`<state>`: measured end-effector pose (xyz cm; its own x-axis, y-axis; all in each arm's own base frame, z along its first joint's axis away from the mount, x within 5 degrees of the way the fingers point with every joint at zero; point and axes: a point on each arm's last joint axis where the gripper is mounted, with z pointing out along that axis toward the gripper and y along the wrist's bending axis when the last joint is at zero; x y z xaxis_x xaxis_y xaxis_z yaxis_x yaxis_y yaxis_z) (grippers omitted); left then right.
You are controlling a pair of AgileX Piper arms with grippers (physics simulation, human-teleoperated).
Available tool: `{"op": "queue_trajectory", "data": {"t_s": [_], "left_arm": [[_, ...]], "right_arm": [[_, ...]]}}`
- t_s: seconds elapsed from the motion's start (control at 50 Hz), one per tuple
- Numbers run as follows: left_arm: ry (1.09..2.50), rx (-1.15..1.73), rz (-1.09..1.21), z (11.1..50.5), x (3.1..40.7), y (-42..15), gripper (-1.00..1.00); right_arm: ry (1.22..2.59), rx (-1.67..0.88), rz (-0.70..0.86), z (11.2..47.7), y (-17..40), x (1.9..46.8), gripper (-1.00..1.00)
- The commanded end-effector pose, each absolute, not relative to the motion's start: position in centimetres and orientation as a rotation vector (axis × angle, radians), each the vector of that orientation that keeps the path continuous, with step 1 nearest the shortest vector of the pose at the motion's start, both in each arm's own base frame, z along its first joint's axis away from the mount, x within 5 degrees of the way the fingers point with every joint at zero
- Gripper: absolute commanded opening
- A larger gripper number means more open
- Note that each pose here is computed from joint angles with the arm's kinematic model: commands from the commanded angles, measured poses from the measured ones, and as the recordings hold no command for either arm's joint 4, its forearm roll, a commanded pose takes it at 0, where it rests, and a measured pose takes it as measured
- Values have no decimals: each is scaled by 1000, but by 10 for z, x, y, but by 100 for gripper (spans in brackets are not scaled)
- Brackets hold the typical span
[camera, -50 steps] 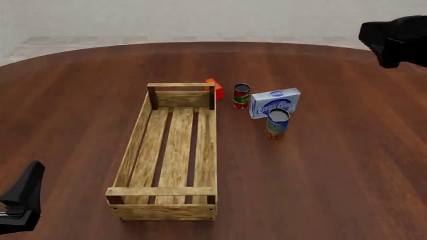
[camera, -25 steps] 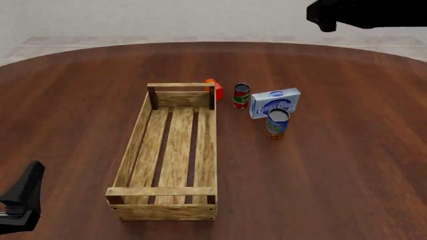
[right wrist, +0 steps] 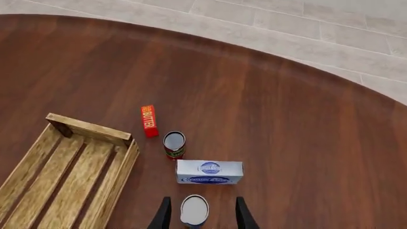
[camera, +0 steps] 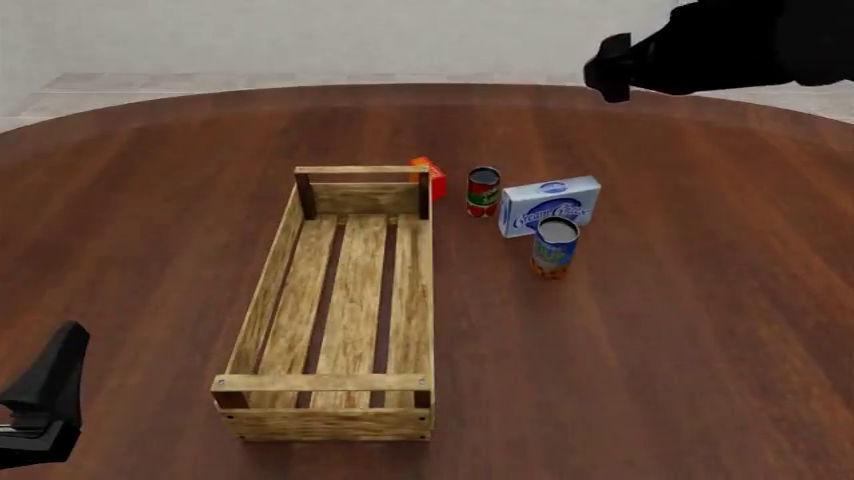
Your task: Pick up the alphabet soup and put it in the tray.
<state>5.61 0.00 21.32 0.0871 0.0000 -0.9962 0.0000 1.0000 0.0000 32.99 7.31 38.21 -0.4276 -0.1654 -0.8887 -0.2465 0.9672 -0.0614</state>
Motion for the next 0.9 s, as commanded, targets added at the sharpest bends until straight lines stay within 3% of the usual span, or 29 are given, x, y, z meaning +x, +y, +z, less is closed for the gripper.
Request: {"op": "queue_trajectory", "data": {"t_s": [0.02,0.9], "left_arm": [[1484,0,0,213,56,0,100],[1484,0,0,213,56,0,100]], "right_arm": [[2062,-285,90,362,73,342,100],[2160,-293,110,299,87,367,100]]}}
